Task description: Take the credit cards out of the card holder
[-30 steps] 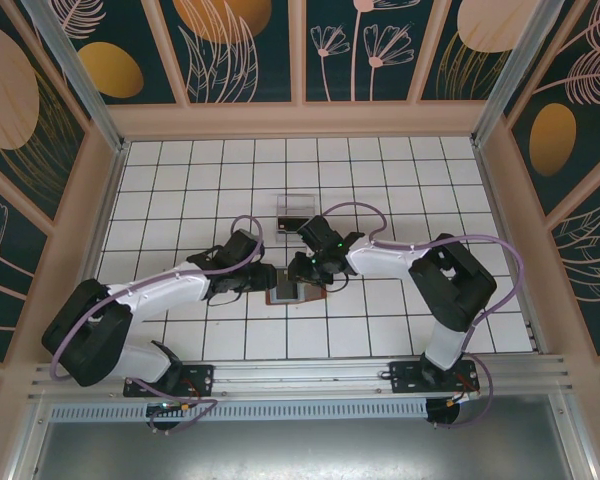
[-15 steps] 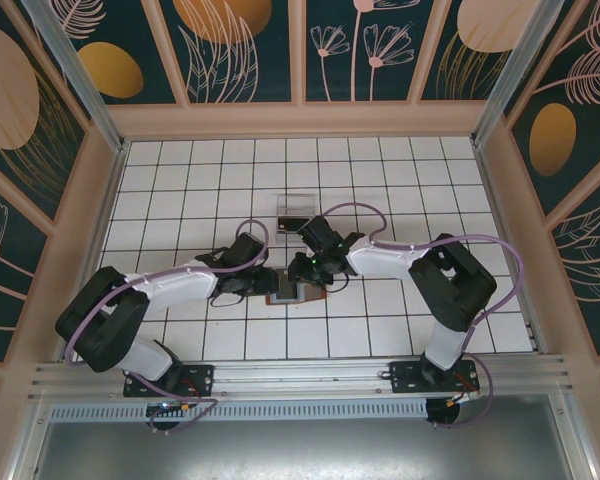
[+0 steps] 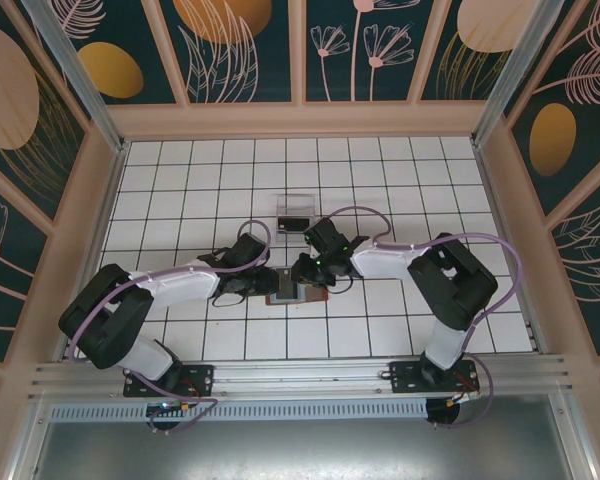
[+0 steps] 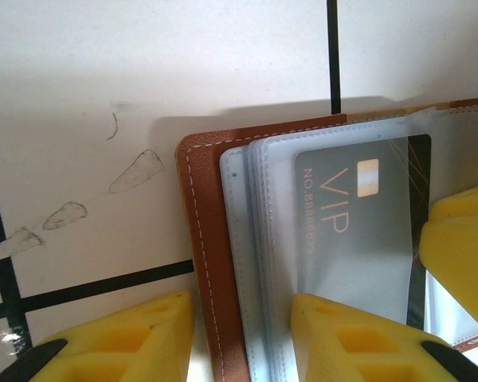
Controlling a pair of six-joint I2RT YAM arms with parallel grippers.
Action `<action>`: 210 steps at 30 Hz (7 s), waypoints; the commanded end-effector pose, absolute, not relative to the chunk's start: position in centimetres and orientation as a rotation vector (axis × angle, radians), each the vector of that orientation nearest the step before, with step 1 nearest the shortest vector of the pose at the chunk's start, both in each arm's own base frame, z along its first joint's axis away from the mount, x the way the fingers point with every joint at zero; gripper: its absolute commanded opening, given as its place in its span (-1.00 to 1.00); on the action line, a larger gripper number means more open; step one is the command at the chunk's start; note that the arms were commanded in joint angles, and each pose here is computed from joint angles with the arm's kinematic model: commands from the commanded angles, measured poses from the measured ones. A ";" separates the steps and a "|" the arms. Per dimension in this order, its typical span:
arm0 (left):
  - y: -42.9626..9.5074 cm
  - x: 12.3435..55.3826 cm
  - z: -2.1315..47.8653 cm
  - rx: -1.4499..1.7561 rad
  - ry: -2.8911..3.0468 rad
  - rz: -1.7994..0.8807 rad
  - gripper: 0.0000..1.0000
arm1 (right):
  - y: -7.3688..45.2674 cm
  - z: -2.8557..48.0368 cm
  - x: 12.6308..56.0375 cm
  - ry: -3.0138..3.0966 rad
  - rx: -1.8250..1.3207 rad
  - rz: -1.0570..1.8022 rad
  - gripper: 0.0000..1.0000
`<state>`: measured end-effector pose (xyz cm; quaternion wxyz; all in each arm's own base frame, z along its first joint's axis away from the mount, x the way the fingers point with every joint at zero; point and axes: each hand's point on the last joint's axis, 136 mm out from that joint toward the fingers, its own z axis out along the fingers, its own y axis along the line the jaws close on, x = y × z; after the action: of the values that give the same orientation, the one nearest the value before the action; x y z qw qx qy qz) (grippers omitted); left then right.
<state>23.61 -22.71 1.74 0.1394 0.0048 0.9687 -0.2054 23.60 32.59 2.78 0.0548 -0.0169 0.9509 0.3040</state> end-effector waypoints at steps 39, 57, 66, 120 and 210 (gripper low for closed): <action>-19.7 21.4 -1.6 -0.005 2.919 -0.399 -0.26 | 31.7 2.3 22.4 2.805 0.017 1.186 -0.92; -19.6 21.4 -1.4 0.001 2.920 -0.387 -0.24 | 28.6 3.3 22.5 2.792 0.054 1.112 -0.93; -20.1 22.0 -0.4 0.021 2.892 -0.410 -0.25 | 27.3 6.0 23.4 2.736 0.044 1.059 -0.93; -22.3 23.2 1.4 0.061 2.822 -0.547 -0.26 | 31.5 15.1 35.7 1.887 -1.904 0.310 -1.00; -12.5 27.1 4.9 -0.134 2.662 -0.198 -0.20 | 38.9 9.8 23.6 2.783 -0.371 0.907 -0.33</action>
<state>27.18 -13.87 4.20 0.2294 -0.0590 0.9655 -0.1085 24.74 37.93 10.98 0.1262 -0.1456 0.9310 0.3101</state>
